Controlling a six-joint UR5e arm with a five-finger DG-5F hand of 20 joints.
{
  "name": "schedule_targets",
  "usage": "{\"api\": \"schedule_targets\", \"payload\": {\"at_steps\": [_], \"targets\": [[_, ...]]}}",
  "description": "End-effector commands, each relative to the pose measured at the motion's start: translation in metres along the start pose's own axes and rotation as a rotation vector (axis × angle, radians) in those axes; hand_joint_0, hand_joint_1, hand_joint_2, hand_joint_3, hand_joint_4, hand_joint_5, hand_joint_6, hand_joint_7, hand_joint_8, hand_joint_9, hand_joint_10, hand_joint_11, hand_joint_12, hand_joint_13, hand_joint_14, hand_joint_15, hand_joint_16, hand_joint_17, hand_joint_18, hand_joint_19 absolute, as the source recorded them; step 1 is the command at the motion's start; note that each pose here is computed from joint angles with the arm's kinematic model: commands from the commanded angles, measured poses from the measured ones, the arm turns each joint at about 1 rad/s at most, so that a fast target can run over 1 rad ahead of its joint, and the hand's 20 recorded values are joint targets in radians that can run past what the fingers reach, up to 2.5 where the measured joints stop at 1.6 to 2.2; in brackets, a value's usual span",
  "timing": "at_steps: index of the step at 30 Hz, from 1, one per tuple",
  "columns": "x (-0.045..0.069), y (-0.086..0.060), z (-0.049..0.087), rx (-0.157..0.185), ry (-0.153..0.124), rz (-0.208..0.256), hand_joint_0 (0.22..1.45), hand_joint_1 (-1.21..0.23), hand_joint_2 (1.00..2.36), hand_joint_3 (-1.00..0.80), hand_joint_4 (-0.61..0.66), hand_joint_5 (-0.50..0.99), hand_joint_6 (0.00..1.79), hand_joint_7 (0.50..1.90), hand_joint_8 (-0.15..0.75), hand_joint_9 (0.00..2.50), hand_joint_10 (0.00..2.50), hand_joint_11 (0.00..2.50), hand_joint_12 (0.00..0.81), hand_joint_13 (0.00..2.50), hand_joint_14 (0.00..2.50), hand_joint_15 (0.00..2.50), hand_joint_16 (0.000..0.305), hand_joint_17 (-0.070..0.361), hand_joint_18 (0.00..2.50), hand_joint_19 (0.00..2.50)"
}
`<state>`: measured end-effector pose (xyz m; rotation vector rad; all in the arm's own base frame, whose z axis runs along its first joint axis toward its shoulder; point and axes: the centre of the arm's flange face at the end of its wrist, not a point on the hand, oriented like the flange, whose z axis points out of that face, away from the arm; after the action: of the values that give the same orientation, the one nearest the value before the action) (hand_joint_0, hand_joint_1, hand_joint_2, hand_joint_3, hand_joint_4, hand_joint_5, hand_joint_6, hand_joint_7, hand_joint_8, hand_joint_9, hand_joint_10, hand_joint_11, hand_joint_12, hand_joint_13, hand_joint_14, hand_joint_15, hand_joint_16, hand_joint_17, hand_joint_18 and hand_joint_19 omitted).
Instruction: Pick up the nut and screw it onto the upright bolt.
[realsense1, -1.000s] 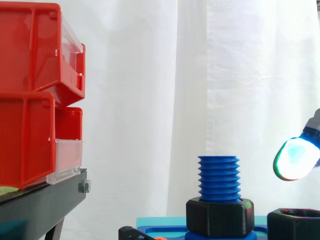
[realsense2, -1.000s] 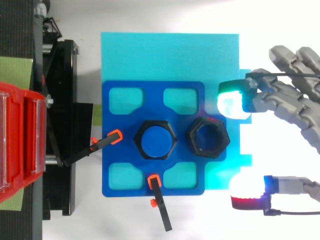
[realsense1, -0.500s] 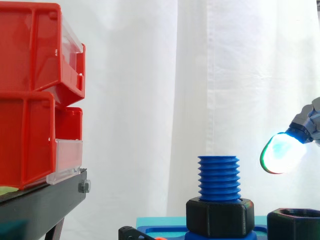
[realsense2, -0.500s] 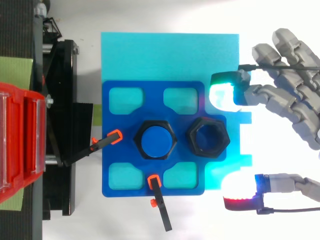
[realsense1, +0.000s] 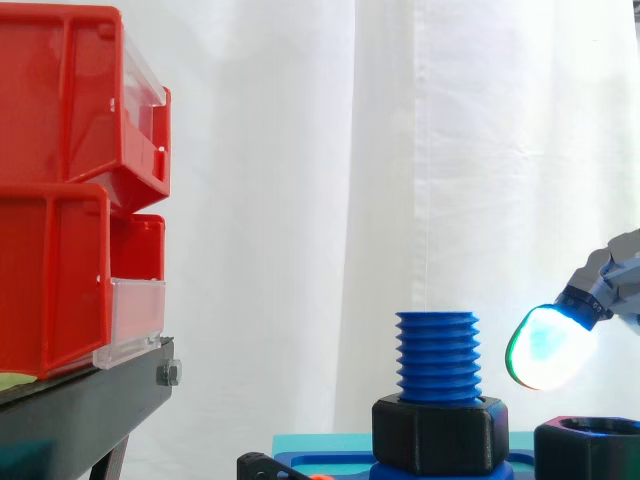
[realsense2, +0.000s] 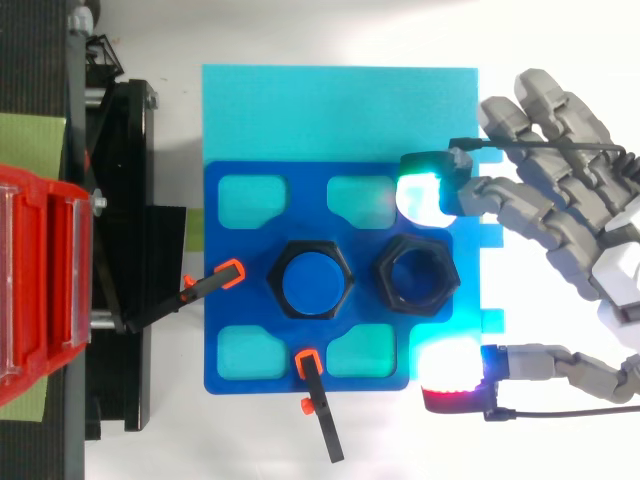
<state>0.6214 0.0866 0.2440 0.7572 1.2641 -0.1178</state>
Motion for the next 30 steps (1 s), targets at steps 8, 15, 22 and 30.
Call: {"api": "schedule_targets", "payload": {"at_steps": [8,15,22,30], "targets": [[0.002,-0.001,0.002,0.001,0.001,-0.004,0.3,-0.76,1.0,-0.5,0.16,-0.3,0.5,0.67,0.278,0.0,0.0,0.0,0.413,0.0,0.0,0.0,0.059,0.132,0.0,0.0],[0.005,-0.002,0.002,0.0,0.004,-0.014,0.3,-0.76,1.0,-0.5,0.16,-0.3,0.5,0.67,0.28,0.0,0.0,0.0,0.411,0.0,0.0,0.0,0.059,0.132,0.0,0.0],[0.018,-0.005,0.002,0.002,0.011,-0.024,0.31,-0.75,1.0,-0.5,0.16,-0.3,0.5,0.68,0.28,0.0,0.0,0.0,0.411,0.0,0.0,0.0,0.058,0.131,0.0,0.0],[0.019,-0.006,0.002,0.003,0.016,-0.032,0.31,-0.74,1.0,-0.5,0.17,-0.3,0.5,0.68,0.282,0.0,0.0,0.0,0.409,0.0,0.0,0.0,0.058,0.131,0.0,0.0]]}}
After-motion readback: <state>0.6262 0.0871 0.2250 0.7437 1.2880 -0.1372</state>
